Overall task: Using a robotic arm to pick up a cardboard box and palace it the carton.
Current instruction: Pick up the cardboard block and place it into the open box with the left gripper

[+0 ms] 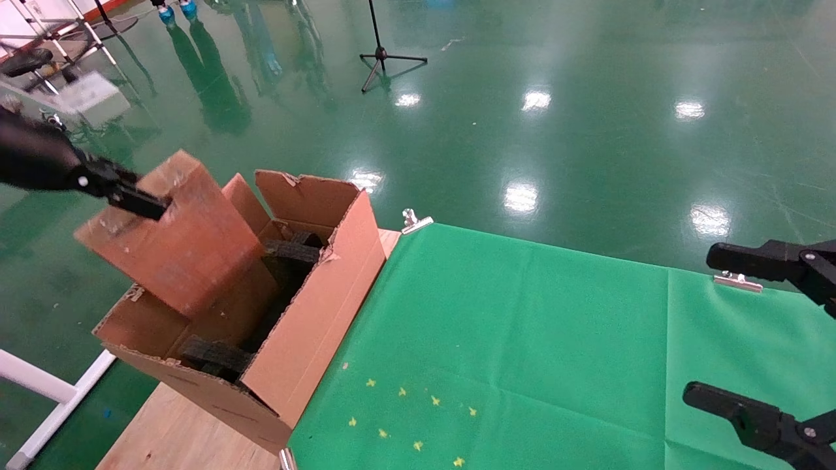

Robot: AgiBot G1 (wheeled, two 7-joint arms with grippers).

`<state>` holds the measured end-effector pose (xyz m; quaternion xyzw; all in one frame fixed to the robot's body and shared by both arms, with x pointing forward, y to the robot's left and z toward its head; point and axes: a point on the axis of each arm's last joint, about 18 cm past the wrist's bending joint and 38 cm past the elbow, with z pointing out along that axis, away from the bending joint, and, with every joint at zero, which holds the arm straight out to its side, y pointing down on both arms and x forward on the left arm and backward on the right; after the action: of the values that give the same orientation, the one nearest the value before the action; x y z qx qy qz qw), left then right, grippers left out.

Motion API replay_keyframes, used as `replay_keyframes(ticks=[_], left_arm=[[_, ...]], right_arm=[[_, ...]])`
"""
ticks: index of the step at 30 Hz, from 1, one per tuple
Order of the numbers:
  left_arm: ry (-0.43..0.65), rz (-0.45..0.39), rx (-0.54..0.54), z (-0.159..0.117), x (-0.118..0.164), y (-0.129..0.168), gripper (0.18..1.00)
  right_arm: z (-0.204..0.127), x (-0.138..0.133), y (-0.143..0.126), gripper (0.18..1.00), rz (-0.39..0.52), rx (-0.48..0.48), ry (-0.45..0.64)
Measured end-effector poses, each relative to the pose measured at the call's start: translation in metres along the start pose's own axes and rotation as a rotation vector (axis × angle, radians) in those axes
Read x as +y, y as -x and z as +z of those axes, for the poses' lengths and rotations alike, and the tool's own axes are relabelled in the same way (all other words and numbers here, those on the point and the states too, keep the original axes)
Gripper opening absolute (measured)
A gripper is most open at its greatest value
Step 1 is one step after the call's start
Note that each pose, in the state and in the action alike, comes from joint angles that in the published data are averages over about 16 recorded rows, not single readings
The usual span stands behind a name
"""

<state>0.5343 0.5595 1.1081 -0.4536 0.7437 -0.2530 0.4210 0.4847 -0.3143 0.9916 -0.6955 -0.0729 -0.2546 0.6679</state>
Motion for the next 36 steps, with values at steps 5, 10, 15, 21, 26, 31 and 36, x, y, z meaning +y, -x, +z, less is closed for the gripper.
replay_keyframes(ticks=[5, 10, 15, 21, 26, 31, 36], left_arm=[[0.049, -0.049, -0.02, 0.024, 0.017, 0.005, 0.373], [0.062, -0.099, -0.058, 0.044, 0.024, 0.01, 0.371], [0.063, -0.138, -0.091, 0.062, 0.029, 0.013, 0.369], [0.067, -0.177, -0.116, 0.083, 0.04, 0.012, 0.366], [0.088, -0.203, -0.124, 0.099, 0.053, 0.009, 0.363], [0.116, -0.237, -0.126, 0.116, 0.068, 0.003, 0.36], [0.147, -0.259, -0.125, 0.131, 0.08, -0.004, 0.352]], right_arm=[[0.0, 0.0, 0.0, 1.001, 0.0, 0.0, 0.0], [0.0, 0.0, 0.0, 1.001, 0.0, 0.0, 0.0], [0.0, 0.0, 0.0, 1.001, 0.0, 0.0, 0.0], [0.0, 0.0, 0.0, 1.001, 0.0, 0.0, 0.0], [0.0, 0.0, 0.0, 1.001, 0.0, 0.0, 0.0], [0.0, 0.0, 0.0, 1.001, 0.0, 0.0, 0.0], [0.0, 0.0, 0.0, 1.001, 0.0, 0.0, 0.0]])
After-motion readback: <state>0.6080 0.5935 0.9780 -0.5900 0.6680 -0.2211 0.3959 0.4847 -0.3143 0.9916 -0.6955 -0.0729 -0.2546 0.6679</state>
